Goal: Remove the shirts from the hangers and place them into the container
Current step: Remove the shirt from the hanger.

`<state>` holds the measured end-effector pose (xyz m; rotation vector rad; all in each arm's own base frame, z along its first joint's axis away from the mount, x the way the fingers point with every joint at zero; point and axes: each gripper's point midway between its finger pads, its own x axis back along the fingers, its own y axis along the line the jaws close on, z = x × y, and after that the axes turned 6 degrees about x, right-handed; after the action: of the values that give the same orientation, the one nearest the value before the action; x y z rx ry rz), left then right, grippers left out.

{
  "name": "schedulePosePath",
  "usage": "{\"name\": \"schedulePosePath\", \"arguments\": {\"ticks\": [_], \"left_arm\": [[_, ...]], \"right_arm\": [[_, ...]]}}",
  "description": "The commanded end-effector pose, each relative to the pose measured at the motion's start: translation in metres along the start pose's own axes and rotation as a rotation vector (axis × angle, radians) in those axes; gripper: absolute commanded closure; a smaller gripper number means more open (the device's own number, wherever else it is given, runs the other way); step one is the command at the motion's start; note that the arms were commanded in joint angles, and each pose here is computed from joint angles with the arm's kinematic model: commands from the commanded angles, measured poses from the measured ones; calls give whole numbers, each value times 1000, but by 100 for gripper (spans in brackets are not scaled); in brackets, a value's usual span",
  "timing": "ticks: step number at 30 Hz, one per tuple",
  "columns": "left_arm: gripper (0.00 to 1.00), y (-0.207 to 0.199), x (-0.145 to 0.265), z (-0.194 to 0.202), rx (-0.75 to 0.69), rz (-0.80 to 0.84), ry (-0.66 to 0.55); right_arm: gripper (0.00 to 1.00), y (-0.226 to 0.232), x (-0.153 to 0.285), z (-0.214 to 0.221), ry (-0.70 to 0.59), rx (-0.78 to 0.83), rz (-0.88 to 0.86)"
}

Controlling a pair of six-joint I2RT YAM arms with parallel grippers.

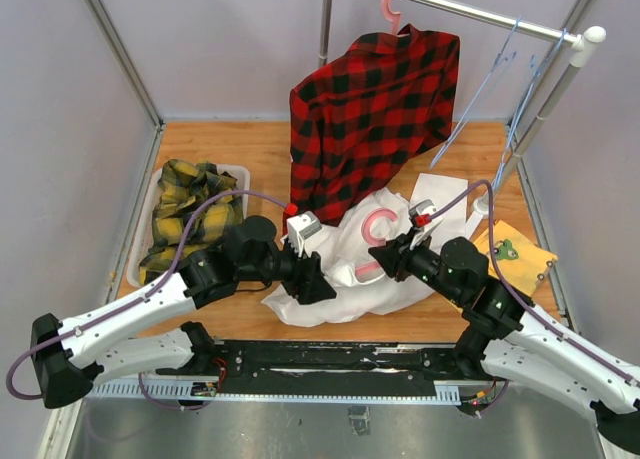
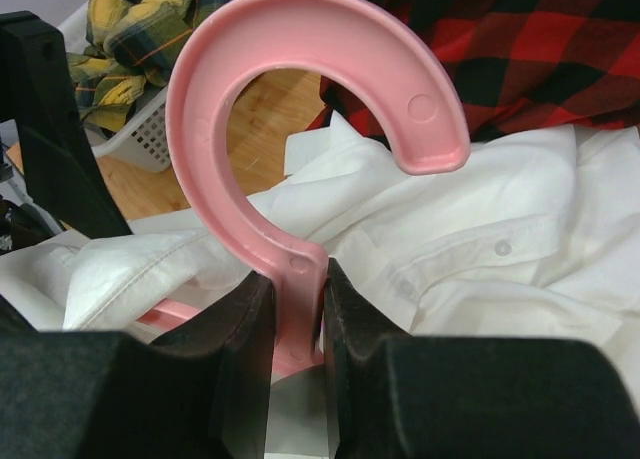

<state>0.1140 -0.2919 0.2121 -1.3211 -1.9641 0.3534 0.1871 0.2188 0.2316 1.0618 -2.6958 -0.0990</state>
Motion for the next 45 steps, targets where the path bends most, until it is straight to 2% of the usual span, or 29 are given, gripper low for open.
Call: {"name": "schedulePosePath", "arguments": {"ticks": [1, 6, 10, 15, 18, 19, 26, 38, 45], "left_arm": [[41, -9, -3, -22, -16, 2, -74], [69, -6, -2, -18, -10, -6, -70], [71, -7, 4, -20, -10, -9, -96], [78, 2, 10, -21, -17, -68, -105], [96, 8, 13, -19, -17, -104, -99], [99, 10, 14, -18, -14, -117, -93], [99, 34, 24, -6, 7, -247, -72], [99, 41, 46, -2, 18, -317, -78], [99, 44, 48, -2, 25, -334, -84]], "right_arm": [[99, 7, 7, -24, -83, 18, -48], [99, -2, 8, -19, -80, 25, -2], [99, -10, 6, -10, -51, 60, 32], [99, -24, 5, 2, -1, 99, 103], [99, -34, 6, 3, 5, 99, 156], [99, -37, 7, 3, 5, 95, 175], [99, -58, 17, -6, -60, 33, 306], [99, -95, 51, -18, -307, -160, 497], [99, -101, 61, -18, -354, -233, 525]]}}
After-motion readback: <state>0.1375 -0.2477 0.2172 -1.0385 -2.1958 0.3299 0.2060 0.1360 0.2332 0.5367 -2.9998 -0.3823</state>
